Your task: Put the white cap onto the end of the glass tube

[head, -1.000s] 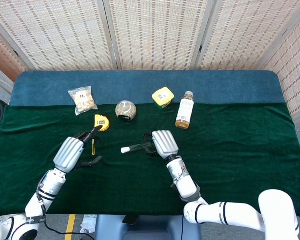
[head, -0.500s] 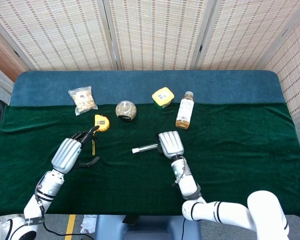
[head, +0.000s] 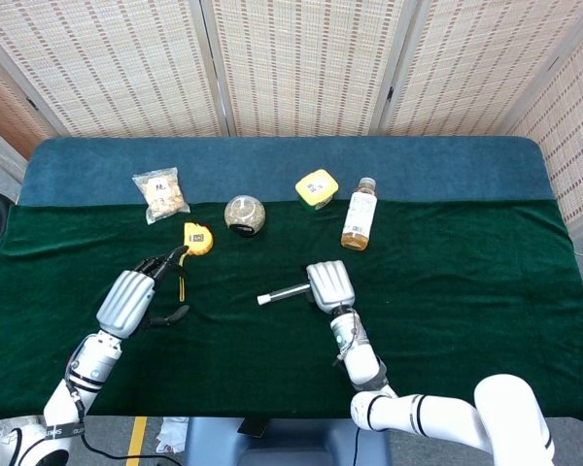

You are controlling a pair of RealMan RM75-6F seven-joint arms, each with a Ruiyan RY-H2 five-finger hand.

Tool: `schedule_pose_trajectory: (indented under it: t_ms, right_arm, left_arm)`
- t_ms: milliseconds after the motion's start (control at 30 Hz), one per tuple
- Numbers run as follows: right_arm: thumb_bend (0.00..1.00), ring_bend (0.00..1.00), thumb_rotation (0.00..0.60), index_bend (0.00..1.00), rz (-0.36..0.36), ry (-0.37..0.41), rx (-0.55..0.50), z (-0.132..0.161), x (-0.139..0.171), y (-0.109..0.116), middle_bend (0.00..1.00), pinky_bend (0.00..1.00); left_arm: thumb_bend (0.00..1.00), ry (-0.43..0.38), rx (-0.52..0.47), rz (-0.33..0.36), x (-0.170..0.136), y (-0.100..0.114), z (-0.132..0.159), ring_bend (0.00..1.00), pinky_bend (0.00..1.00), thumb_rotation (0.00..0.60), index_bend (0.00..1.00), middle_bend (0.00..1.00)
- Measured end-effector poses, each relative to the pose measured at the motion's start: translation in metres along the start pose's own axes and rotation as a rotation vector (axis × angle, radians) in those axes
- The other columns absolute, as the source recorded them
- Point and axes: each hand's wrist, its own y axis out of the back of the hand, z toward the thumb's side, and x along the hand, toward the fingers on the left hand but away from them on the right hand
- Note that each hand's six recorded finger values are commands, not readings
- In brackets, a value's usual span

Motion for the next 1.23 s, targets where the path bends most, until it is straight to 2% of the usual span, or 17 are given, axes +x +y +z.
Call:
schedule_pose_trajectory:
  t_ms: [267,367,433,500,600,633,767,867,967,1067,1233]
  right_arm:
    - [0.69,1.00,0.600,0.35,0.011,-0.010,-0.032,-0.007,0.004,0.005,1.00,1.00]
    - [0.69,1.00,0.600,0.35,-0.006,0.001,-0.050,-0.011,0.009,0.016,0.99,1.00]
    - [0.69,1.00,0.600,0.35,-0.029,0.010,-0.051,-0.017,0.015,0.029,0.95,1.00]
    - [0.69,0.98,0.600,0.35,-0.060,0.016,-0.045,-0.028,0.024,0.046,0.83,0.98]
    - [0.69,0.82,0.600,0.34,-0.113,0.011,-0.028,-0.051,0.043,0.072,0.62,0.80]
    - [0.69,0.77,0.600,0.34,-0.131,0.004,-0.021,-0.061,0.050,0.080,0.58,0.75]
    - [0.69,0.51,0.600,0.24,-0.211,-0.033,0.005,-0.106,0.086,0.110,0.37,0.47]
    - [0.69,0.36,0.600,0.16,-0.249,-0.065,0.012,-0.138,0.120,0.125,0.25,0.33]
    - [0.69,0.27,0.600,0.09,-0.261,-0.118,0.017,-0.170,0.156,0.132,0.18,0.26]
    - [0.69,0.24,0.600,0.07,-0.270,-0.166,0.004,-0.193,0.185,0.135,0.14,0.22]
    - [0.69,0.20,0.600,0.06,-0.267,-0.207,-0.058,-0.215,0.223,0.127,0.11,0.18]
  left_arm:
    - [0.33,0.060,0.027,-0.010,-0.006,-0.001,-0.021,0.22,0.25,0.600,0.07,0.41]
    - [0.33,0.099,0.038,-0.033,-0.012,0.001,-0.034,0.19,0.19,0.600,0.14,0.39]
    - [0.33,0.132,0.050,-0.059,-0.018,0.003,-0.046,0.17,0.15,0.600,0.16,0.37]
    - [0.33,0.172,0.066,-0.068,-0.024,0.007,-0.058,0.17,0.15,0.600,0.19,0.37]
    - [0.33,0.244,0.102,-0.054,-0.037,0.015,-0.079,0.17,0.15,0.600,0.21,0.37]
    - [0.33,0.267,0.120,-0.042,-0.043,0.019,-0.086,0.17,0.13,0.600,0.22,0.37]
    - [0.33,0.337,0.177,0.016,-0.062,0.035,-0.105,0.17,0.11,0.600,0.22,0.37]
    - [0.33,0.392,0.209,0.055,-0.080,0.046,-0.118,0.17,0.09,0.600,0.22,0.36]
    - [0.33,0.446,0.224,0.074,-0.098,0.052,-0.128,0.15,0.06,0.600,0.20,0.34]
    - [0.33,0.486,0.232,0.065,-0.113,0.051,-0.134,0.14,0.05,0.600,0.18,0.32]
    - [0.33,0.505,0.248,0.064,-0.129,0.051,-0.127,0.13,0.05,0.600,0.18,0.31]
